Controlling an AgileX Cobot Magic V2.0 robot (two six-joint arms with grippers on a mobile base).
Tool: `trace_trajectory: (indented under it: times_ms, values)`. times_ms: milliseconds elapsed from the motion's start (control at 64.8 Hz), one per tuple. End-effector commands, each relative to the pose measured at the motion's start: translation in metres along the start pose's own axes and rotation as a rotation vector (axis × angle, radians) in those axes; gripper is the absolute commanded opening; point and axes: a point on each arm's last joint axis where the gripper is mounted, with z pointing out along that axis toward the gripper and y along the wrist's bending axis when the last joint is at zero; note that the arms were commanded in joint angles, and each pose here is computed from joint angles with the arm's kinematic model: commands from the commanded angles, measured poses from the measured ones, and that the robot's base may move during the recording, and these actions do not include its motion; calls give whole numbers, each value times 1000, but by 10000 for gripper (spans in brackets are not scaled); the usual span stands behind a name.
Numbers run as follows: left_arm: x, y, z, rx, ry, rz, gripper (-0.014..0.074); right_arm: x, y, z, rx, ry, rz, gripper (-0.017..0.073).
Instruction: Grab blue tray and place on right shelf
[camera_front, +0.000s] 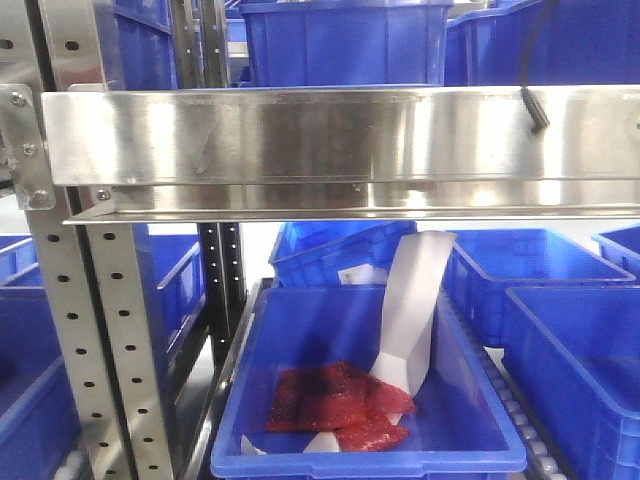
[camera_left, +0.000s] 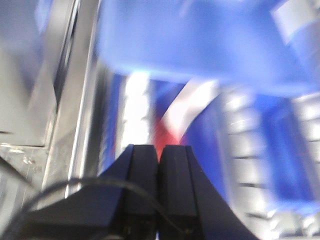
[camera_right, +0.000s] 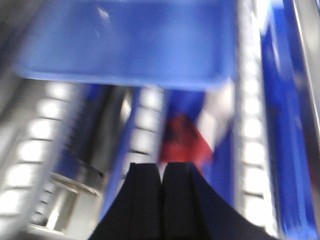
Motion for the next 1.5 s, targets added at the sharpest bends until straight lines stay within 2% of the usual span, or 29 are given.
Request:
trace_trajectory:
  times_ms: [0,108,201,355,463,556,725,957,1049,1127,1481]
  values:
    - [-2,-10,-35,68,-154,66,-48,-13,11,-51,-70,-218,-60,51]
    - [26,-13,-49,136,-191,109,-48,5,18,-69,-133,-282,-95,51]
    - [53,-10,-59,213,-252,127,-48,31,13,-85,-186,-347,-112,51]
    - [85,10,-90,303,-391,129,-48,76,-6,-109,-224,-459,-160,51]
    - [108,24,-115,341,-475,161,-48,107,-20,-121,-225,-462,-176,51]
    - [129,38,-132,348,-500,177,-48,131,-31,-132,-225,-458,-178,51]
    - [172,65,-159,357,-540,188,-48,182,-52,-150,-241,-524,-220,51]
    - [217,95,-192,395,-660,181,-48,237,-80,-191,-273,-672,-204,51]
    - [229,104,-204,382,-717,226,-48,249,-87,-202,-279,-719,-196,51]
    - [233,107,-211,368,-759,268,-48,252,-90,-209,-282,-745,-190,51]
    - [234,108,-214,379,-778,260,-48,252,-90,-211,-286,-758,-189,51]
